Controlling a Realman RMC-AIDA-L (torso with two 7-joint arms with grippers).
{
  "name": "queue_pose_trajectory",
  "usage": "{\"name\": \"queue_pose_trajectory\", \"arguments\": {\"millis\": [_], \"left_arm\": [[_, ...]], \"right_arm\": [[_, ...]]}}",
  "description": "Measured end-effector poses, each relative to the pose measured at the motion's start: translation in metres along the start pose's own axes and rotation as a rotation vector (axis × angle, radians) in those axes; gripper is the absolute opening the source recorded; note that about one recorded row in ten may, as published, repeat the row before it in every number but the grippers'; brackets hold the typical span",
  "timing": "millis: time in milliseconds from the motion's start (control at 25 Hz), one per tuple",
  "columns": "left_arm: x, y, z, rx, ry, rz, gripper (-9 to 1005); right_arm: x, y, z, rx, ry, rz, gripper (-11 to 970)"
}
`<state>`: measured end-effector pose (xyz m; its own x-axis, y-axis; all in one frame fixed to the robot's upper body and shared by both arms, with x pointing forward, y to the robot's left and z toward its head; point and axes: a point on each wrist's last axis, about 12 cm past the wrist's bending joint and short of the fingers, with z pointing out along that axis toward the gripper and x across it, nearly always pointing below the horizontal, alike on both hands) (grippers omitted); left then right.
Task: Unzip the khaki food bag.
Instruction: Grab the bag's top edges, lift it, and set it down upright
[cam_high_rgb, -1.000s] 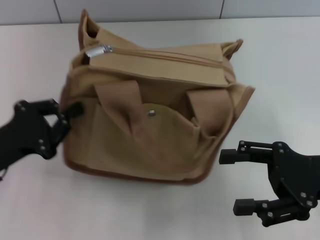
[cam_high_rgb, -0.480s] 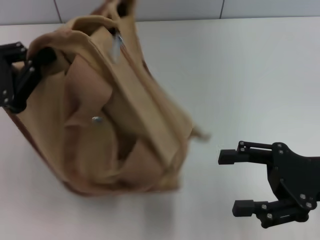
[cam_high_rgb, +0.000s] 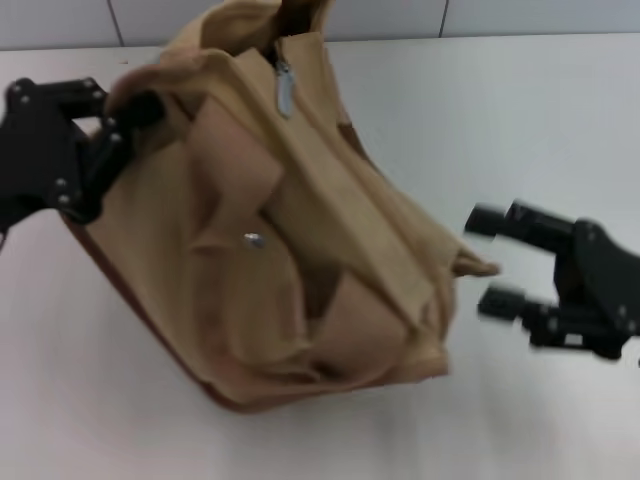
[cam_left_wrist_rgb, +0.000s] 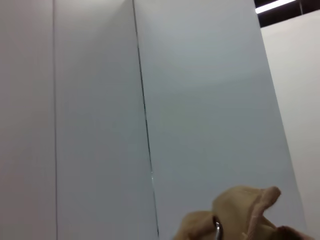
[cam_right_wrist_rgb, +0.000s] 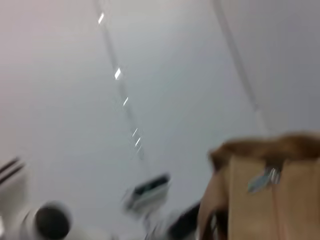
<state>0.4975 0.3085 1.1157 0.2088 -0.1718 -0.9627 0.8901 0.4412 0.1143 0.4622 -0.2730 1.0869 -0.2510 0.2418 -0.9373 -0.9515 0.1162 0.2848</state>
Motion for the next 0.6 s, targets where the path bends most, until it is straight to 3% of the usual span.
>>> {"name": "queue_pose_trajectory", "arguments": {"millis": [280,600], "left_arm": [[0.017,-0.010,0.019,0.074,0.072,-0.014,58],[0.025,-0.017,0.031,0.123,0.066,-0.038,58]], "right_arm": [[-0.002,-0.005,0.002,0.098,-0.176,0.029,821],[0.003,-0.010,0.010,0.110,-0.194,0.096,819]]}}
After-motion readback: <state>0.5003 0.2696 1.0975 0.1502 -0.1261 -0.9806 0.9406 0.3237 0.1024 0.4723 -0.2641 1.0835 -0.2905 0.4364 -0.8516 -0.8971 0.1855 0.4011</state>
